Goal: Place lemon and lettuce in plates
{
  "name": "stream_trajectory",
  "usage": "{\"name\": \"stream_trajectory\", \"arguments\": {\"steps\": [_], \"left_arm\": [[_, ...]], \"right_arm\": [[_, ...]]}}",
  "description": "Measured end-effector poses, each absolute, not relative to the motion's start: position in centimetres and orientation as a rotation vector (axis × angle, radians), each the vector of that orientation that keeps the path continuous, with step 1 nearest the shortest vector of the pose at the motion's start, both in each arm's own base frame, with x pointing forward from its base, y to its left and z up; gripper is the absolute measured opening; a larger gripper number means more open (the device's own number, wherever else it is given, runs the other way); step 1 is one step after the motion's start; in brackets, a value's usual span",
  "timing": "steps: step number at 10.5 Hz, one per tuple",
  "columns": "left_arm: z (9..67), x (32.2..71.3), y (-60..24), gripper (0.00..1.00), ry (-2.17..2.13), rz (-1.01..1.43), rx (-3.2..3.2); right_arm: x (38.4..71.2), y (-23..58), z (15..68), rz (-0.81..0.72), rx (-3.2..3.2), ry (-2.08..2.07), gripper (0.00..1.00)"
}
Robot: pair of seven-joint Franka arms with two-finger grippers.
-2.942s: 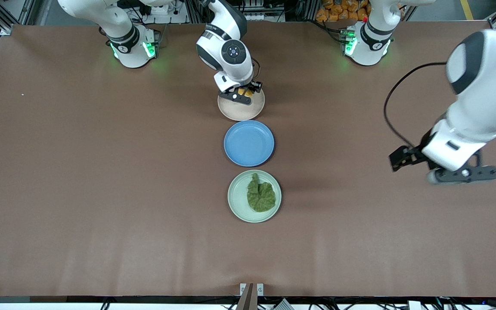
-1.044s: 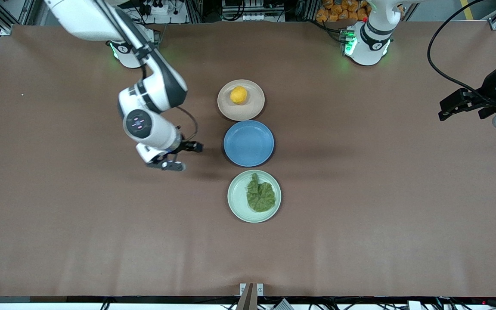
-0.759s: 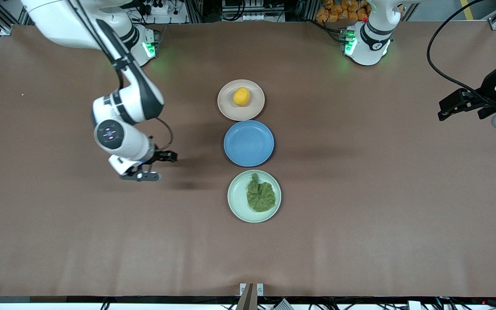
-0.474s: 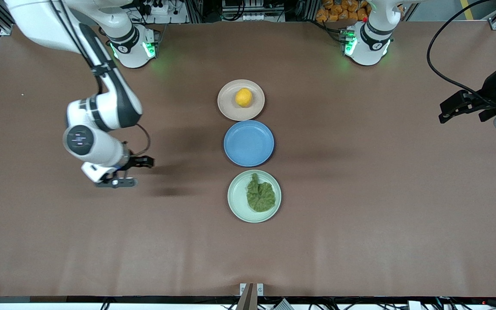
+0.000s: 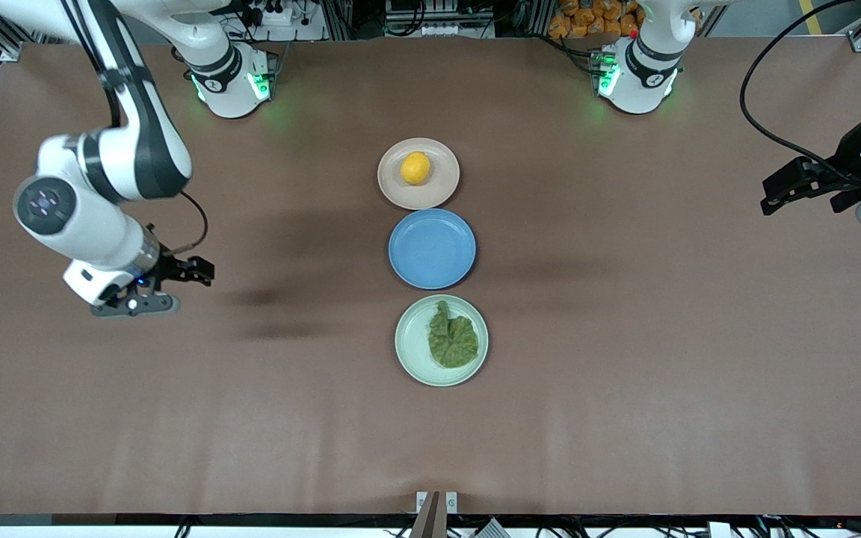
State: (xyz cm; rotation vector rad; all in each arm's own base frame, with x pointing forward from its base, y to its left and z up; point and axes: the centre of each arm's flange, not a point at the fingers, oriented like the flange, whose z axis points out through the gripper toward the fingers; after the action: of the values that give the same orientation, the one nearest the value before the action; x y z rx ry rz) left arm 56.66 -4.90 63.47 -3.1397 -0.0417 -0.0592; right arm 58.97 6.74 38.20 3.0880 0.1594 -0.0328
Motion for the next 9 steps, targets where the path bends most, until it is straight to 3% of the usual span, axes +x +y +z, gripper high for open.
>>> {"name": "stream_trajectory", "arguments": {"steps": [3, 9], "left_arm": [[63.5, 56.7, -5.0, 1.0, -0.039, -0.064, -3.14], [63.5, 56.7, -5.2, 1.0, -0.034, -0.07, -3.141]], "right_arm": [[57.5, 6.3, 44.7, 0.053, 3.081, 0.205, 1.0], [57.3, 3.4, 56.4, 0.082, 3.134, 0.085, 1.0]]}}
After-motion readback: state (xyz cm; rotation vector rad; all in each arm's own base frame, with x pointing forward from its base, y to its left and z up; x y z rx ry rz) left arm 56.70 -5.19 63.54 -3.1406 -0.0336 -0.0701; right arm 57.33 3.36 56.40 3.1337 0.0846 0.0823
